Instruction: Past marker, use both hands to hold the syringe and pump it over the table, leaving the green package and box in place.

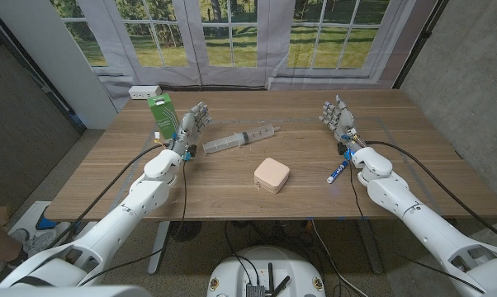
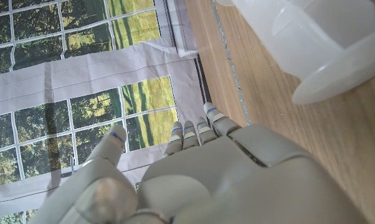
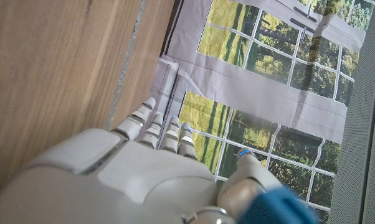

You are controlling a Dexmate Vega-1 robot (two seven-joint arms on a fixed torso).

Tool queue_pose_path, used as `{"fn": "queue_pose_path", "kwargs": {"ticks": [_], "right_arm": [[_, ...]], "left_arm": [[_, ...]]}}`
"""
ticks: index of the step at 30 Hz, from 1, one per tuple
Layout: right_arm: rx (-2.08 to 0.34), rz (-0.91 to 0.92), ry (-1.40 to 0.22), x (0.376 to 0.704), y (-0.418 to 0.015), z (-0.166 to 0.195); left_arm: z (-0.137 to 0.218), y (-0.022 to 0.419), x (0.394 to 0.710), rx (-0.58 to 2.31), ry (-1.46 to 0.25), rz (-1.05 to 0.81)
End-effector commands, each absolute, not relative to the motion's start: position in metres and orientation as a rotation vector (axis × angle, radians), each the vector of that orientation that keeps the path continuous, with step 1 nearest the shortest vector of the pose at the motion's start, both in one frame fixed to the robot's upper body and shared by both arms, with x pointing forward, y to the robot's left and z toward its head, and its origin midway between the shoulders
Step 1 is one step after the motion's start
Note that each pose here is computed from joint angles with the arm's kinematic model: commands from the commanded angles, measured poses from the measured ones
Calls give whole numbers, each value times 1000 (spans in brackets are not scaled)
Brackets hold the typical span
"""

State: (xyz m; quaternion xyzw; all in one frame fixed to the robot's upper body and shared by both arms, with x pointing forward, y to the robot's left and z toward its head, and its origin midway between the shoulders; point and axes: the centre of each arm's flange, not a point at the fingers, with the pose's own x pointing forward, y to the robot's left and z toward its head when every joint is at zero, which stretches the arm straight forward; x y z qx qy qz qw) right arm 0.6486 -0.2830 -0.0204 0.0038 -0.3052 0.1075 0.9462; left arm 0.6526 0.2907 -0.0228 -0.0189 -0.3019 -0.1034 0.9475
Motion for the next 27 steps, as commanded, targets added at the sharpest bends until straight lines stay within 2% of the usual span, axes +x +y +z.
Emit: {"fn": "queue_pose_path", "kwargs": {"ticks": [1, 10, 27], "right_arm": [[-68, 231, -659, 644, -273, -5], [-165, 251, -681, 642, -261, 8], [-469, 261, -744, 619, -236, 42]], "left_arm": [[-19, 294, 649, -22, -629, -203], [-16, 293, 645, -15, -639, -179], [-19, 293, 626, -6, -627, -150]]}}
